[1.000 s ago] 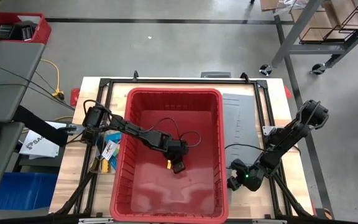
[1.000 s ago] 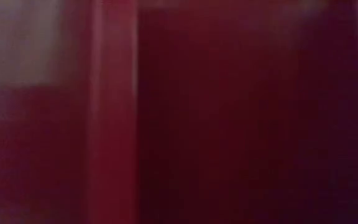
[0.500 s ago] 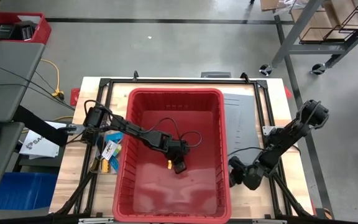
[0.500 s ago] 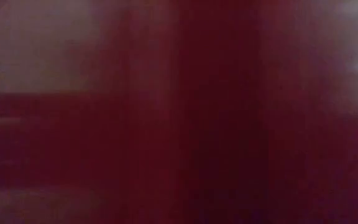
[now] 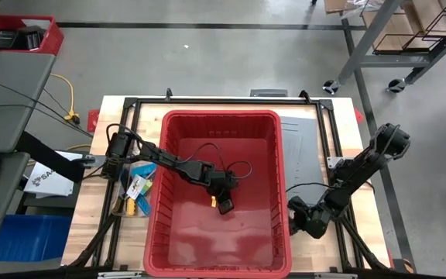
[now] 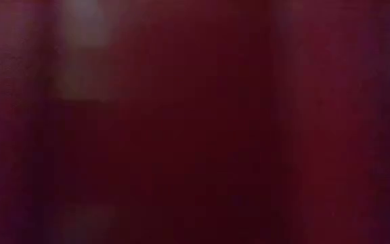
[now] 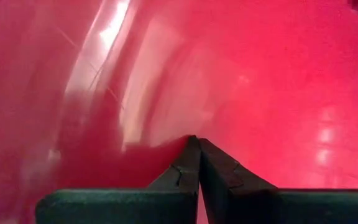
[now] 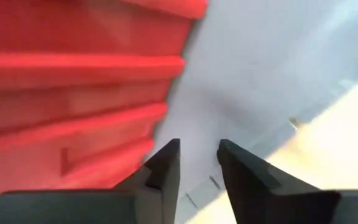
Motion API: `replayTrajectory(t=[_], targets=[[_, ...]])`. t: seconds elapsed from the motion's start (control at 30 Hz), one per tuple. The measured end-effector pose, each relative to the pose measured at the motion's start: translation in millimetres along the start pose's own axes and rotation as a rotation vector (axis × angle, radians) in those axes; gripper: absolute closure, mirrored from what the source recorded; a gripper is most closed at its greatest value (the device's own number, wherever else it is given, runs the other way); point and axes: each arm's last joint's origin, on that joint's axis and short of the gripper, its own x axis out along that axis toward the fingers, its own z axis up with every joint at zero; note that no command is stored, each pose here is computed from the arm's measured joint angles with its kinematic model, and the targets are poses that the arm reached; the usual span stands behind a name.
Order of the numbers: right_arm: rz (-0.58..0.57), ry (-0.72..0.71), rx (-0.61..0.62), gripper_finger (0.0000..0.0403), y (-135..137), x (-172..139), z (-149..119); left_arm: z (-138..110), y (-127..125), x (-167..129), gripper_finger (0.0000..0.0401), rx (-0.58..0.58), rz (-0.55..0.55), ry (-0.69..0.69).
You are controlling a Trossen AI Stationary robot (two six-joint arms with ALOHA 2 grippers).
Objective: Sort Items/Unsort Items
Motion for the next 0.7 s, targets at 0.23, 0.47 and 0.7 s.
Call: replayTrajectory(t=[0.23,0.47,0.7], targets=[[-0.004,0.001,-0.047,0.0282,-3,-21,-4,8,6,-13,0.0400,0.051,0.040,0.102],[0.079,-0.104,-0.002,0.0380,9,-12,9,6,7,-18,0.0400,0.084,0.054,0.130],[0.054,-0.106,0.008,0.0401,14,18,37,11,4,-18,0.0401,0.069,0.016,0.083]])
